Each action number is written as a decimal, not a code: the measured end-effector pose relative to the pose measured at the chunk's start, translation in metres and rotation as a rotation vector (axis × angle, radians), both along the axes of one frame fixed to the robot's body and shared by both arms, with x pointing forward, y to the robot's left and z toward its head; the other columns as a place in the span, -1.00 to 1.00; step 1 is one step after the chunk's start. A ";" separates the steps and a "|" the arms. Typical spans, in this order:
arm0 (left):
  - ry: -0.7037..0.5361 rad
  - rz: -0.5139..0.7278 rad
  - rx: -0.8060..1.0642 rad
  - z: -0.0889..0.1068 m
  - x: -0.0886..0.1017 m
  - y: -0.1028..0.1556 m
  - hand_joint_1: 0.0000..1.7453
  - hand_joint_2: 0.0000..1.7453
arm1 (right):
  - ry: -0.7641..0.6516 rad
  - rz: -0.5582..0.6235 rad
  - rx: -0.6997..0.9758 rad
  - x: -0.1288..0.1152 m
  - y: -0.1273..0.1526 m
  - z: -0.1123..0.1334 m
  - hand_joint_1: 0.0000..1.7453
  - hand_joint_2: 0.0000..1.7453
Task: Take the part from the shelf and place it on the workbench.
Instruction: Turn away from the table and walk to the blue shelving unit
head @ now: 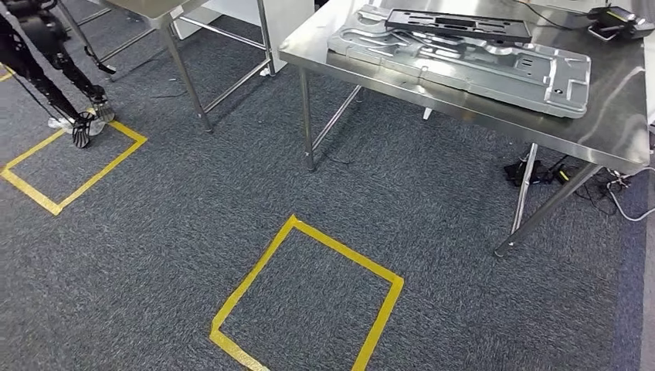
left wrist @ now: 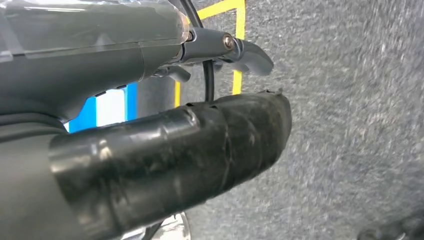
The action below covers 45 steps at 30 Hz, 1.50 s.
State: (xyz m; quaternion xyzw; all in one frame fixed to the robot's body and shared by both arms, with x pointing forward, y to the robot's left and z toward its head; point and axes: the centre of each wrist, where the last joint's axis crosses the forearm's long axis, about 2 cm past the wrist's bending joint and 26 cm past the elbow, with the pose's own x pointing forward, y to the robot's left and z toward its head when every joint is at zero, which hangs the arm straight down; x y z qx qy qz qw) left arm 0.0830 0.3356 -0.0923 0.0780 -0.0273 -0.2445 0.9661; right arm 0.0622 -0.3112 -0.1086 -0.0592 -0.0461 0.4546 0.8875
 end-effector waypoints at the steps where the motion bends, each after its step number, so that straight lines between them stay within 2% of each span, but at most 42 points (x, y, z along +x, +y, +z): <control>1: -0.002 -0.001 0.001 0.000 0.002 0.001 -1.00 -1.00 | -0.002 0.002 0.014 0.001 0.004 0.000 -1.00 1.00; 5: -0.006 -0.010 -0.013 -0.001 0.006 -0.001 -1.00 -1.00 | -0.025 0.010 0.051 0.006 0.014 0.001 -1.00 1.00; 9: -0.035 -0.030 -0.050 -0.002 0.014 -0.004 -1.00 -1.00 | -0.016 -0.004 0.068 0.000 0.018 0.000 -1.00 -1.00; 14: -0.013 -0.041 -0.063 -0.004 0.011 0.000 -1.00 -1.00 | 0.002 -0.101 0.087 0.000 0.010 0.000 -1.00 -1.00; 22: -0.013 -0.039 -0.067 -0.003 0.024 0.005 -1.00 -1.00 | 0.058 -0.228 0.174 -0.004 0.010 -0.001 -1.00 -1.00; 32: -0.048 -0.016 -0.081 0.000 0.036 0.007 -1.00 -1.00 | 0.037 -0.254 0.230 -0.005 0.016 -0.001 -1.00 -1.00; 45: -0.031 0.013 -0.099 -0.001 0.036 0.006 -1.00 -1.00 | 0.034 -0.245 0.239 -0.007 0.017 -0.001 -1.00 -1.00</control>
